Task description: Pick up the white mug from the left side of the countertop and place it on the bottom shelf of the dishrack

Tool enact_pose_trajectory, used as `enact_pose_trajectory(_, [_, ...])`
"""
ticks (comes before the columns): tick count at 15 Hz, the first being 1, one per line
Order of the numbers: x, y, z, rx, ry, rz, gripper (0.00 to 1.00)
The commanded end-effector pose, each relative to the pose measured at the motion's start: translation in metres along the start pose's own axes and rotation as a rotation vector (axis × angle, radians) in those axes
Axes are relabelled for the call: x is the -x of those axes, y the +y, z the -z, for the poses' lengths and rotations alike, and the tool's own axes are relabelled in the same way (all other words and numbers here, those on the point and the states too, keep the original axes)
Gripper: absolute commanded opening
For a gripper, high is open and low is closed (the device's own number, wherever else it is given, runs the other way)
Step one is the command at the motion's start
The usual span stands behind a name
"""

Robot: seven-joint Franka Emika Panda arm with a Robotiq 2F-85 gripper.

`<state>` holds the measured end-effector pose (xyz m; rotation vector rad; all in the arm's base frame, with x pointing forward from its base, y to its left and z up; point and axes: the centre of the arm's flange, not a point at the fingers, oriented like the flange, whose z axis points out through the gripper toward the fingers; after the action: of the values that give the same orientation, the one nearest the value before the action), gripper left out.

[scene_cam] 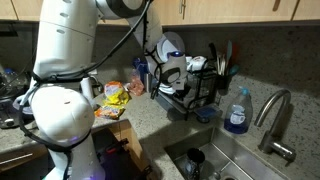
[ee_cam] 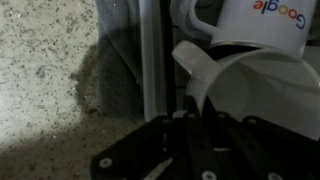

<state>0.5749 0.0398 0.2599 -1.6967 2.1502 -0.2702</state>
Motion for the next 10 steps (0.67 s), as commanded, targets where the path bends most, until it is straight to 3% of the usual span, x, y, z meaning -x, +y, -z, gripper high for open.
enact_pose_trajectory(1, [-0.023,-0.046,0.006,0.034,0.005,-0.05,0.02])
enact_pose_trajectory(10, [-0.026,-0.056,0.008,0.074,0.006,-0.062,0.02])
